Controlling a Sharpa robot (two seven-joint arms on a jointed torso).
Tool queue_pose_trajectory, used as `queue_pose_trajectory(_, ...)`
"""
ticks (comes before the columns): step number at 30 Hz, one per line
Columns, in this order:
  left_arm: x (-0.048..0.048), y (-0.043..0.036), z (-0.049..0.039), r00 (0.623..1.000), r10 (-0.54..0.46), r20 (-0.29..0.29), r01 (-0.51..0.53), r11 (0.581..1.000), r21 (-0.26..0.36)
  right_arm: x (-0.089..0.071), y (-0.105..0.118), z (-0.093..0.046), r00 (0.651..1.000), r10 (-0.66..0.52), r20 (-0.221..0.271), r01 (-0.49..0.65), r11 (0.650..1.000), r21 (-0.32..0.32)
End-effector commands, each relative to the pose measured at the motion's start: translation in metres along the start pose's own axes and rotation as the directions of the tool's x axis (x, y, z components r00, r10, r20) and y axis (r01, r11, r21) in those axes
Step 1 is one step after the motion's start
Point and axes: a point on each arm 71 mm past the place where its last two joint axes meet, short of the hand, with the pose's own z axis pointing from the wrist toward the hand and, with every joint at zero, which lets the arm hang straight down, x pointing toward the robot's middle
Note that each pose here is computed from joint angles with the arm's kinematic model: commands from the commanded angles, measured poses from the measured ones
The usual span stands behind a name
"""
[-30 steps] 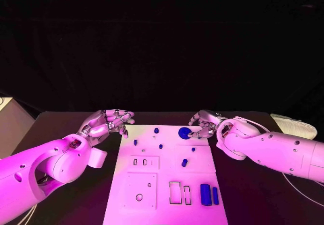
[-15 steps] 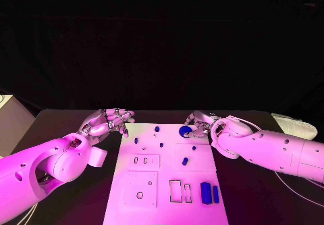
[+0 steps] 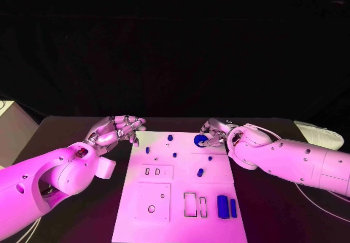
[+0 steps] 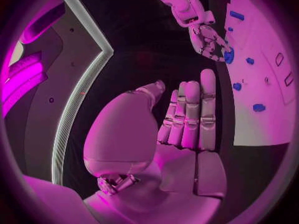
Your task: Assemble the parts on the task board
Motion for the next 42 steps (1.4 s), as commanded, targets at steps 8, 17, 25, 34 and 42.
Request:
queue_pose_trajectory(8,0.0021,-0.0012,0.0001,1.000,-0.004,-0.020,0.004,1.000,0.010,0.003,0.001,-0.001,0.999,-0.018,-0.031,0.017,1.000,-0.005)
queue_pose_trajectory(17,0.0019,-0.0012,0.0000,1.000,-0.004,-0.020,0.004,1.000,0.009,0.004,-0.001,-0.001,0.999,-0.015,-0.048,0.014,1.000,-0.007)
queue_pose_trajectory(25,0.0020,-0.0012,0.0000,1.000,-0.004,-0.020,0.004,1.000,0.010,0.002,0.004,-0.002,1.000,-0.028,-0.001,0.028,0.998,-0.060)
queue_pose_trajectory(34,0.0033,-0.0012,0.0005,1.000,-0.006,-0.023,0.006,1.000,0.010,-0.003,0.019,-0.006,0.993,-0.050,0.107,0.067,0.986,-0.155)
queue_pose_trajectory(42,0.0033,-0.0008,0.0009,1.000,-0.006,-0.024,0.006,1.000,0.010,-0.004,0.048,-0.013,0.981,-0.074,0.181,0.117,0.963,-0.241)
